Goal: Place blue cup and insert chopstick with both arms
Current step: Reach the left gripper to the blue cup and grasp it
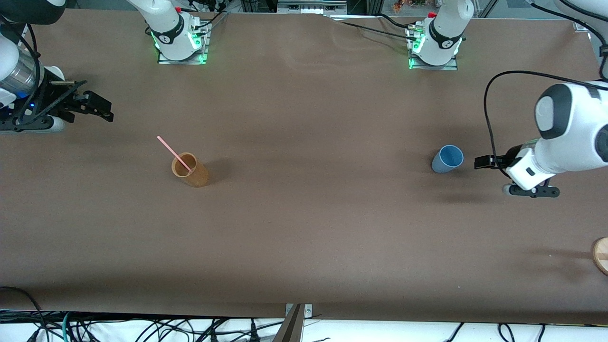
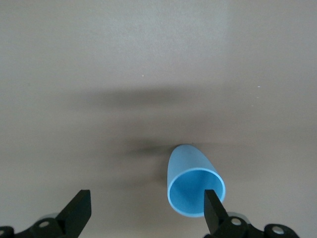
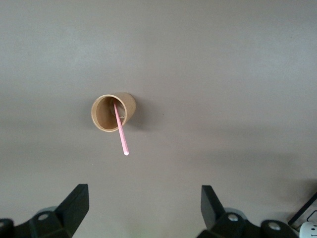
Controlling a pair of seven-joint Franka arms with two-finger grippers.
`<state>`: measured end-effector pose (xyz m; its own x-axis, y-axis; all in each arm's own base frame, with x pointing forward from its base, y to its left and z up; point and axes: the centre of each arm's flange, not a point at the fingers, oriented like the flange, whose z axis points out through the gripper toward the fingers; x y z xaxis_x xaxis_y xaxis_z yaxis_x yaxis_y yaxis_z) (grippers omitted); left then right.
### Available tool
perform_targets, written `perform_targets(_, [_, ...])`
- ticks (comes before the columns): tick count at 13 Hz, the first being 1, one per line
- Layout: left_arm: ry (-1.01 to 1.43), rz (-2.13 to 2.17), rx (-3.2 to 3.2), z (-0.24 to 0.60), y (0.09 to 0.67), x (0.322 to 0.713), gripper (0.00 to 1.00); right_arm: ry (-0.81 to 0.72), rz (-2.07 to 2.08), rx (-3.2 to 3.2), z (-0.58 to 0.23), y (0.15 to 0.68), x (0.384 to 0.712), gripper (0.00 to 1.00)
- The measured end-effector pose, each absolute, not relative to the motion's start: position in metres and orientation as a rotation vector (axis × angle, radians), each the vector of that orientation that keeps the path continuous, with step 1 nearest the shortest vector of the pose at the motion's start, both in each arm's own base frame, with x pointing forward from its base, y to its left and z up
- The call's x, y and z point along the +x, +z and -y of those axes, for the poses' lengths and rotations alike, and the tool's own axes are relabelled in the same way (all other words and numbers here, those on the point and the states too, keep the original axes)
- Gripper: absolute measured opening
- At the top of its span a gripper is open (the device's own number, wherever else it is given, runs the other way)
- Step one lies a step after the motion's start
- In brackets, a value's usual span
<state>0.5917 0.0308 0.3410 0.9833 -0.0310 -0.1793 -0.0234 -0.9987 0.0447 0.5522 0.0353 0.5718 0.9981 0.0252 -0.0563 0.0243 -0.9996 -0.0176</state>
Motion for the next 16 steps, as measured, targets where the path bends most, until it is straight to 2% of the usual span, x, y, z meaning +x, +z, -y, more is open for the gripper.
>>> perform_targets(4, [-0.214,0.132,3.091,-0.028,0.304,0.562,1.00,0.088,0.039,-3.123,-0.035,0.572,0.552,1.00])
perform_targets(16, [-0.154,0.185,3.099,-0.019,0.257,0.527,1.00,0.088,0.039,-3.123,-0.035,0.572,0.552,1.00])
